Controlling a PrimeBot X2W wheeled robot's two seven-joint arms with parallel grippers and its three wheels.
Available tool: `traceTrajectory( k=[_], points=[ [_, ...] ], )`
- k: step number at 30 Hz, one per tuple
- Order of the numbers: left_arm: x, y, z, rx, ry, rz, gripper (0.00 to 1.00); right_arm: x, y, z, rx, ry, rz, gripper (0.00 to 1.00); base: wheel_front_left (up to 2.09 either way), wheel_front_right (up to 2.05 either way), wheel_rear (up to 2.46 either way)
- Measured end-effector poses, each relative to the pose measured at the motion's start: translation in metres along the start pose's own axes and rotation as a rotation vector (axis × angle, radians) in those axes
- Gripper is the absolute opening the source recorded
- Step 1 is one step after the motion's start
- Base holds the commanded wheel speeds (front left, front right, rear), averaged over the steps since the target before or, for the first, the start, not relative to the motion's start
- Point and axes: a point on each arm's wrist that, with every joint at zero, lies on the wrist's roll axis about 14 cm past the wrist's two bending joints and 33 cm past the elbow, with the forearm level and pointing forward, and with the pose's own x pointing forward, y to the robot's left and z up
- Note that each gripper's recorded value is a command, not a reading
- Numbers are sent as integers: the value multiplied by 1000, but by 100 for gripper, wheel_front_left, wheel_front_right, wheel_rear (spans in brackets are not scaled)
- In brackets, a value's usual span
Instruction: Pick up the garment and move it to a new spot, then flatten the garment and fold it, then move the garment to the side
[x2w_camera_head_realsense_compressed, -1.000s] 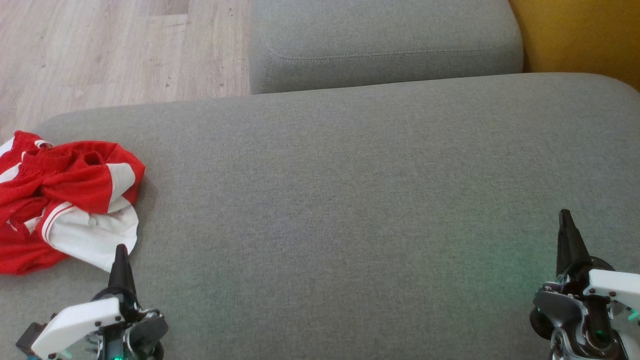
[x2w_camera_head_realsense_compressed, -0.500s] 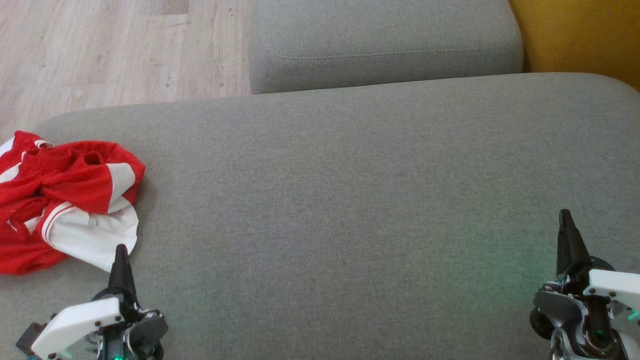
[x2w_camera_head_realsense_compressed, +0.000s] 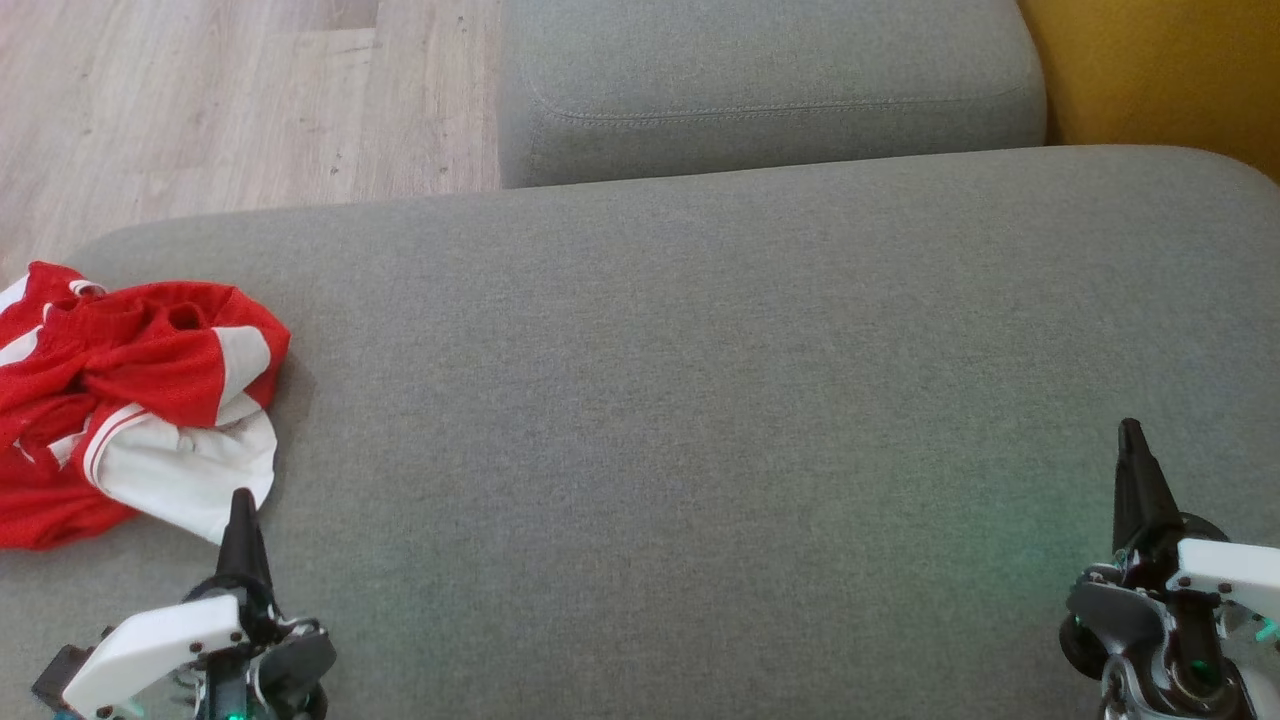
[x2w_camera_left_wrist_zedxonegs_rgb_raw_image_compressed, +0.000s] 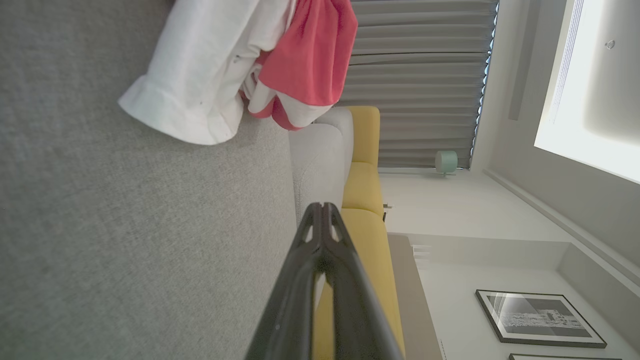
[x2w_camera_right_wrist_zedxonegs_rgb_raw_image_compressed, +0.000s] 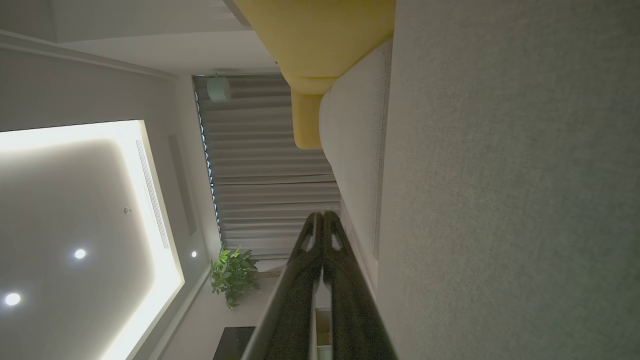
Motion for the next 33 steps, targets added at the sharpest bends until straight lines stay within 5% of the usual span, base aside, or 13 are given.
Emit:
traceTrajectory(
  k=[23,24,33],
  points=[
    [0,0,0,0,0,0,0,0,0,0,0,0,0,0,0,0,0],
    [-1,4,0,-1,0,12,100,-1,-4,0,1,0,-11,100,0,0,0],
    [-26,54,-2,-14,-8,163,100,-26,-55,-4,12,0,-165,100,0,0,0]
  ],
)
